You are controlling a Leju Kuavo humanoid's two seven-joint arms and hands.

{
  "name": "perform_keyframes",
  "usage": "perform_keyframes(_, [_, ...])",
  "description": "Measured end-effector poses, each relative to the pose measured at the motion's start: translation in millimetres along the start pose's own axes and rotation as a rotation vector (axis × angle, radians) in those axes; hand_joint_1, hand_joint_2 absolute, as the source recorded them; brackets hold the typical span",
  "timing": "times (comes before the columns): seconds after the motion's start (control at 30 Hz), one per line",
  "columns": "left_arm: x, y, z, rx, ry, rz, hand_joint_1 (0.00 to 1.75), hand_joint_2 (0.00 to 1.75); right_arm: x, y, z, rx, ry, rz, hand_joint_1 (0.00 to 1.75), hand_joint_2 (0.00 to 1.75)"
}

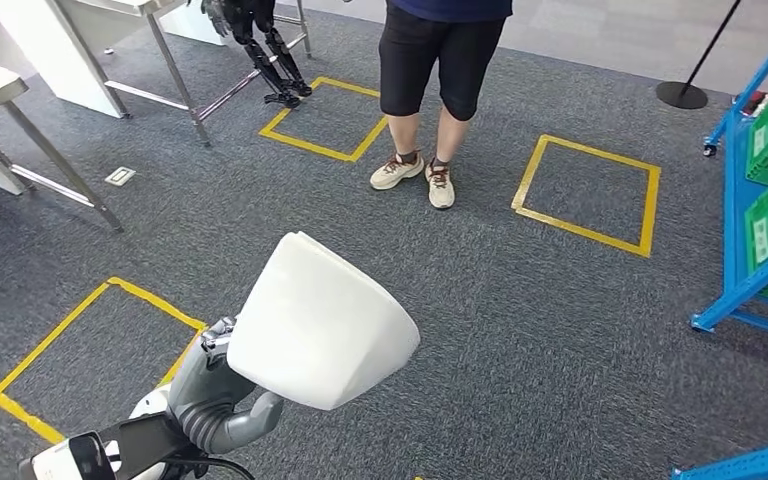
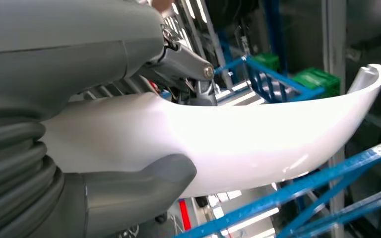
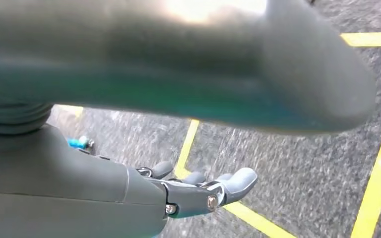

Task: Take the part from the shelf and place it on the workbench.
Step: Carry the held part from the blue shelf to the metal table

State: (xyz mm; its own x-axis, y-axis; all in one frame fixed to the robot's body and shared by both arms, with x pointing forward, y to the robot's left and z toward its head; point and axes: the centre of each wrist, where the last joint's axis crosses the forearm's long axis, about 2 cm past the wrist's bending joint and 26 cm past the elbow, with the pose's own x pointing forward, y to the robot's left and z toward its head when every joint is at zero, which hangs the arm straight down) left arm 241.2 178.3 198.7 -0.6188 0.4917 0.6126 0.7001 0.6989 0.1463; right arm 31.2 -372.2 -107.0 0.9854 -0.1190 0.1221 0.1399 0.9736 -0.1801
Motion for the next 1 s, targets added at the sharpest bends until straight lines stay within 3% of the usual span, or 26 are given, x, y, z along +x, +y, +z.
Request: perform_keyframes(1.0, [-3.4, 0.6, -10.5, -0.093, 0.066, 0.029, 1.75, 1.75, 2.6, 6.1, 0.3, 0.014, 0.003, 0.003, 0.0, 0.0])
